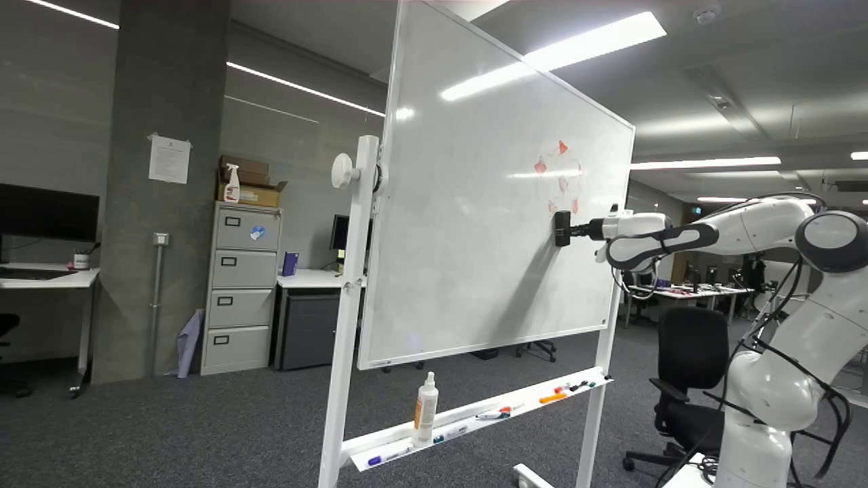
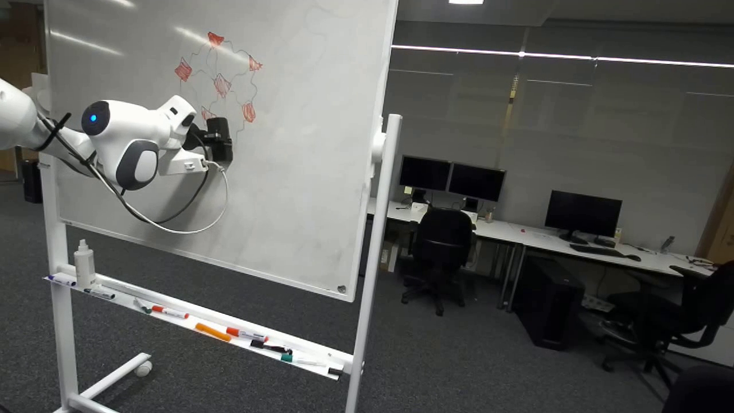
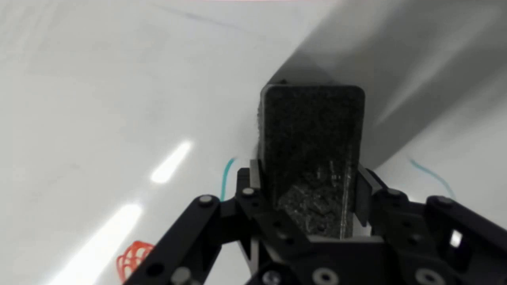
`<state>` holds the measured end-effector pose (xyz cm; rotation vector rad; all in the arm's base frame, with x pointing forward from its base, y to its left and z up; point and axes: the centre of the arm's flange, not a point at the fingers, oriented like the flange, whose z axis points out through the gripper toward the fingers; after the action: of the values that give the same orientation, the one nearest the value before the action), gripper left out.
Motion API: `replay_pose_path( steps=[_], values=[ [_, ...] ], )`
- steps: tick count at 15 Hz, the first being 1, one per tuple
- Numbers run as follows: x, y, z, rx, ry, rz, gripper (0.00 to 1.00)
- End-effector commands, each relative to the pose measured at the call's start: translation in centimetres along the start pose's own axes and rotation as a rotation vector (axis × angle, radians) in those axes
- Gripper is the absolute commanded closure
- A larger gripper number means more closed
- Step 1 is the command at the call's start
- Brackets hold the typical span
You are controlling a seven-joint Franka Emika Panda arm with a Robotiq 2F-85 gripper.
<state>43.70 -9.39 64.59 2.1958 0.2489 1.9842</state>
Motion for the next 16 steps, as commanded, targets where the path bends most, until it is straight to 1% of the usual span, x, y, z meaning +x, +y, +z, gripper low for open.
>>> replay_pose_path(
  steps=[1, 5, 8, 10, 16],
  values=[
    [4.4, 4.6, 1.2, -0.072, 0.061, 0.04, 0.69],
    [7.6, 9.2, 0.3, -0.145, 0.109, 0.081, 0.69],
    [9.4, 11.6, 0.0, -0.17, 0.12, 0.111, 0.69],
    [10.0, 12.1, 0.1, -0.173, 0.12, 0.117, 0.69],
    [10.7, 11.0, 0.9, -0.139, 0.109, 0.126, 0.69]
  ],
)
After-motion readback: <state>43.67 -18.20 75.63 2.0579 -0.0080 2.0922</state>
